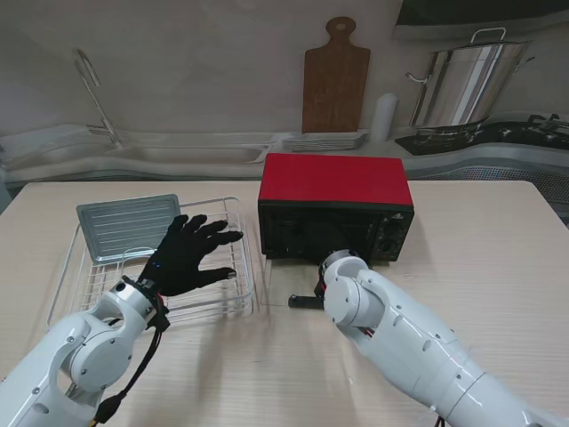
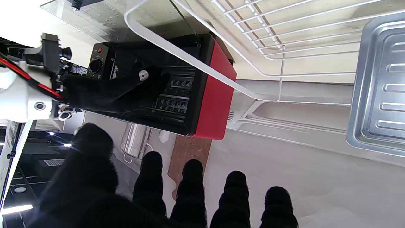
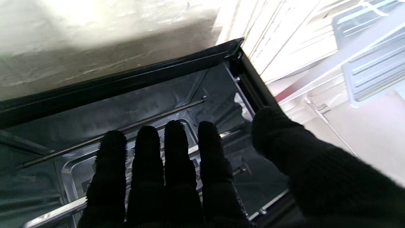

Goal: Slide the trays into the oven

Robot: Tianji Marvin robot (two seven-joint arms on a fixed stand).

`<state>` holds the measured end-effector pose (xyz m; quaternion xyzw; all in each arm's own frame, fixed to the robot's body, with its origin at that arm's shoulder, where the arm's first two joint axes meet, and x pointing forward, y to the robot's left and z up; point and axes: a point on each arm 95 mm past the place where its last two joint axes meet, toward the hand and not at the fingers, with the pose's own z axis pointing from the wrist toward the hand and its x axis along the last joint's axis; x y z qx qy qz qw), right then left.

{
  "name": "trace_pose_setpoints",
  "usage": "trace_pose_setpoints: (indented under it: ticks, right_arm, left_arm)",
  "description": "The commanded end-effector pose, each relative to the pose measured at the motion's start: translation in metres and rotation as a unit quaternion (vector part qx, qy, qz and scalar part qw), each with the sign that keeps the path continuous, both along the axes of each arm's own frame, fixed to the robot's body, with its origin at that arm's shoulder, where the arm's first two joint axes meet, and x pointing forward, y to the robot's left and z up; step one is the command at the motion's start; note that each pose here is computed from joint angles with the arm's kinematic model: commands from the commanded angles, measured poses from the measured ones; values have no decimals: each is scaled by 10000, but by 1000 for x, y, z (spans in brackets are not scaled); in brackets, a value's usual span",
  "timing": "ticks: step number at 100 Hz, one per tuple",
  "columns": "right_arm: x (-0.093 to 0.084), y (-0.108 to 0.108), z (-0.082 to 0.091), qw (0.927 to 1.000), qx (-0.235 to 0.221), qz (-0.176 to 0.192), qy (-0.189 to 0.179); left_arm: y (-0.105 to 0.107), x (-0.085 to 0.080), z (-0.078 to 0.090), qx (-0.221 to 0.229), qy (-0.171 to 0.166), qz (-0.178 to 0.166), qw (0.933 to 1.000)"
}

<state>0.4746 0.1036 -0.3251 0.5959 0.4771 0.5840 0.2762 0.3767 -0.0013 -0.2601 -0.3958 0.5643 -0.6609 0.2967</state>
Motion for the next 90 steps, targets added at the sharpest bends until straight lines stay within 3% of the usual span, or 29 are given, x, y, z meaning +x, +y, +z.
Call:
trace_pose_setpoints:
  ticks: [1,45,69,90]
  right_arm:
    - [-14,2,-10,9998,-51,168,123]
    - [-83,-20,8,9960,532,644,-329]
    - [-106,-25,13,9912,840,841,-579]
    - [-116,-29,9,9889,917,975,-640]
  left_arm:
    - [-2,-2,-2,-32,102,-2,9999]
    - [7,-1,-5,-282,289,240,9989]
    - [31,7,-3,-432,404,743,9955]
    - [63,17,1,-587,322,1370,9883]
